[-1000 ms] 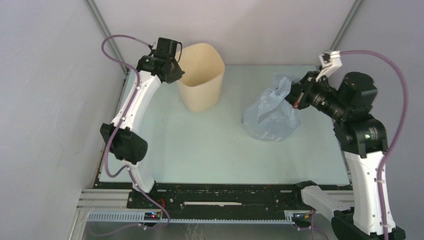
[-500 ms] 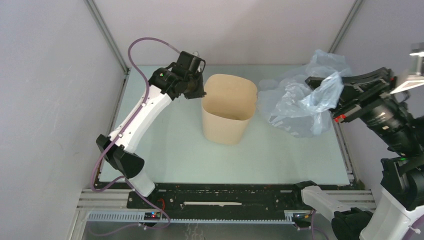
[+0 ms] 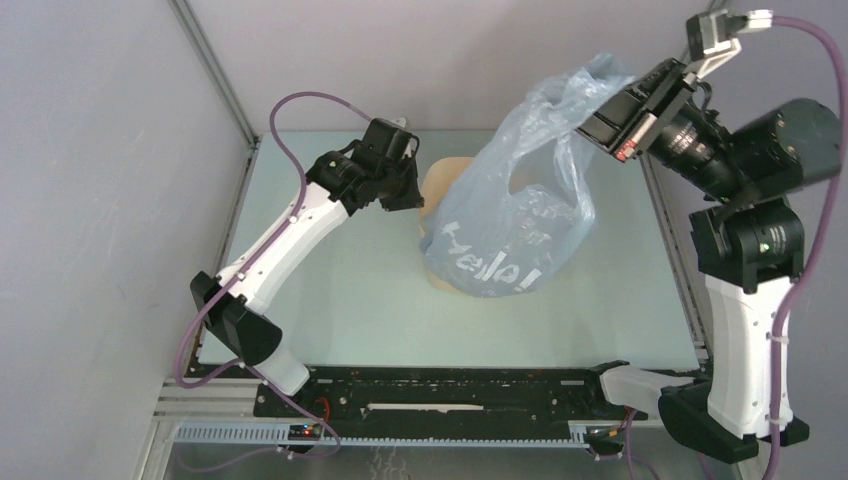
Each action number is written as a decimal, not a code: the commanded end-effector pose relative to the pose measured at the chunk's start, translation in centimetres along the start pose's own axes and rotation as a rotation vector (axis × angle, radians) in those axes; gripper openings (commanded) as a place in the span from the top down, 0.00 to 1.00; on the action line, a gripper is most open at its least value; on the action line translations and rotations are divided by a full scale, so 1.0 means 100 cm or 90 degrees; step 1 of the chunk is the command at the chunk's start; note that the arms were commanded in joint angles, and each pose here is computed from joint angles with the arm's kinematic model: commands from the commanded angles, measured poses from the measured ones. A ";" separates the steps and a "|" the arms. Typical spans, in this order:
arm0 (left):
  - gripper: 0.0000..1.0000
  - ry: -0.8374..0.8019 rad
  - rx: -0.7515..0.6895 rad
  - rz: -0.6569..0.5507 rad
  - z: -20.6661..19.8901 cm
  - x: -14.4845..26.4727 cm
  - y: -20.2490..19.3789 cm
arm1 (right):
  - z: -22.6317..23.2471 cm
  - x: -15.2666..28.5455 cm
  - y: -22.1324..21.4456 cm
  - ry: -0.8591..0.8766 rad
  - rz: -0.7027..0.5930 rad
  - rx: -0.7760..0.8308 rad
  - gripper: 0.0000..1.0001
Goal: Put the trash bags into the trash bin
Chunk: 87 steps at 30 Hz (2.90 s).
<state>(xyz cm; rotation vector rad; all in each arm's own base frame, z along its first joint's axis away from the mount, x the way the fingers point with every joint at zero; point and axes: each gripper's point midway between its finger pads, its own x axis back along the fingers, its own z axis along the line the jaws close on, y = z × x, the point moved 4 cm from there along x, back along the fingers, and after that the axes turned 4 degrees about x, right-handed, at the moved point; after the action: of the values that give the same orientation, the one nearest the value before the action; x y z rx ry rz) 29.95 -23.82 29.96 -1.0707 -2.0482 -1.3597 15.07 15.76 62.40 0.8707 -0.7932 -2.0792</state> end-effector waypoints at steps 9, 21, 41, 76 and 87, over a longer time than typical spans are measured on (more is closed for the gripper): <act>1.00 -0.103 0.014 -0.012 -0.029 0.020 -0.003 | 0.032 -0.027 0.032 0.087 -0.028 0.005 1.00; 0.96 -0.123 0.008 -0.010 -0.038 0.020 0.002 | -0.043 -0.015 0.006 -0.084 -0.003 -0.010 1.00; 0.97 -0.114 0.006 -0.009 -0.035 0.017 0.001 | -0.021 -0.006 0.054 -0.086 -0.072 0.063 1.00; 0.98 -0.132 0.033 -0.014 -0.044 0.016 0.006 | -0.087 0.015 0.031 -0.280 -0.031 0.114 1.00; 0.96 -0.148 0.035 -0.017 -0.047 0.018 0.007 | -0.087 -0.047 0.008 -0.211 0.013 0.063 1.00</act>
<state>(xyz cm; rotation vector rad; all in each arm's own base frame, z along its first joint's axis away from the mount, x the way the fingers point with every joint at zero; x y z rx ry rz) 29.04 -26.02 30.33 -1.1864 -2.1152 -1.2684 24.88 16.25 56.46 0.4531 -1.1103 -2.1685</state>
